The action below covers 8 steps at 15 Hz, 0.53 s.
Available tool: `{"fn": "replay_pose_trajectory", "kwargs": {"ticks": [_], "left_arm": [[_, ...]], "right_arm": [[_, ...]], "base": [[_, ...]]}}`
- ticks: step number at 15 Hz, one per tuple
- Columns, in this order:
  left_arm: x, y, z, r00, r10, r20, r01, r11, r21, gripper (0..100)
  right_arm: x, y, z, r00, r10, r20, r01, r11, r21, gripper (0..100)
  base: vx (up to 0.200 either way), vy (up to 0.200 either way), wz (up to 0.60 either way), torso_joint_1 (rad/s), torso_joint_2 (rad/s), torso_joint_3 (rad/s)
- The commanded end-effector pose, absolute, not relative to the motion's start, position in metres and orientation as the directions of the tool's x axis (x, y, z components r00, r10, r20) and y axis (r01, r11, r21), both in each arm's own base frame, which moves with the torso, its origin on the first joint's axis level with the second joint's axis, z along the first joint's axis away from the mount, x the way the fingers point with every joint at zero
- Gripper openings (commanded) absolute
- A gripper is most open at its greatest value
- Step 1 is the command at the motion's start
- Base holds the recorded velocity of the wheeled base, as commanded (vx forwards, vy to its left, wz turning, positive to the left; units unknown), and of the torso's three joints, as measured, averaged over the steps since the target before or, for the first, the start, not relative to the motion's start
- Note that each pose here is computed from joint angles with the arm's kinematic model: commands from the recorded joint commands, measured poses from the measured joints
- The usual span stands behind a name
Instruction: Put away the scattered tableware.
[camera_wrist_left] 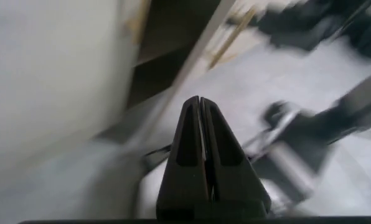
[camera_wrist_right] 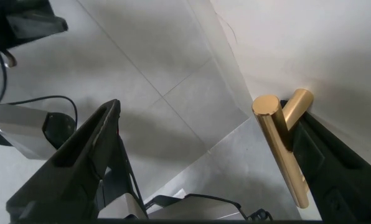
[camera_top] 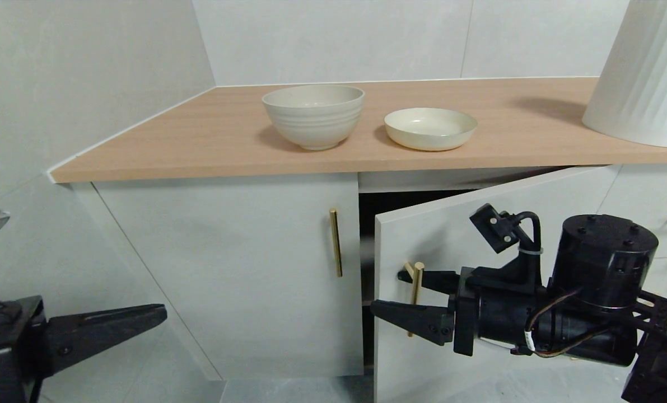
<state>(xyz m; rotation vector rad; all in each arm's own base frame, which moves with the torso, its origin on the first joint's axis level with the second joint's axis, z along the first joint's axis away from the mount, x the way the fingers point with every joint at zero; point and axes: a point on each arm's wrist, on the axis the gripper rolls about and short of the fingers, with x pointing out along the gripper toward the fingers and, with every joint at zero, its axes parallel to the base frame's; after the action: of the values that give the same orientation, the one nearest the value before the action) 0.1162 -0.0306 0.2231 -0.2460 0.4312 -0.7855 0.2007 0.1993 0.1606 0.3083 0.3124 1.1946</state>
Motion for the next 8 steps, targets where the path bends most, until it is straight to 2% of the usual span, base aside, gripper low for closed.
{"fn": "replay_pose_trajectory", "kwargs": {"ticks": [1,3,6,8], "left_arm": [[0.127,-0.042,0.223,0.578,-0.77,-0.272,0.636,0.633,-0.441,0],[0.136,-0.053,0.222,0.543,-0.803,-0.245,0.63,0.582,-0.514,0],[0.162,-0.061,0.213,0.544,-0.795,-0.27,0.61,0.595,-0.523,0],[0.181,-0.078,0.204,0.502,-0.823,-0.266,0.642,0.561,-0.523,0]], "right_arm": [[0.201,0.2,0.159,0.334,0.939,-0.081,-0.853,0.338,0.398,100],[0.201,0.2,0.159,0.333,0.94,-0.08,-0.854,0.336,0.398,100],[0.201,0.199,0.16,0.334,0.939,-0.077,-0.854,0.337,0.396,100],[0.2,0.199,0.159,0.333,0.94,-0.08,-0.853,0.336,0.399,100]], "base": [[0.0,0.0,0.0,0.0,0.0,0.0],[0.0,0.0,0.0,0.0,0.0,0.0],[0.0,0.0,0.0,0.0,0.0,0.0],[0.0,0.0,0.0,0.0,0.0,0.0]]}}
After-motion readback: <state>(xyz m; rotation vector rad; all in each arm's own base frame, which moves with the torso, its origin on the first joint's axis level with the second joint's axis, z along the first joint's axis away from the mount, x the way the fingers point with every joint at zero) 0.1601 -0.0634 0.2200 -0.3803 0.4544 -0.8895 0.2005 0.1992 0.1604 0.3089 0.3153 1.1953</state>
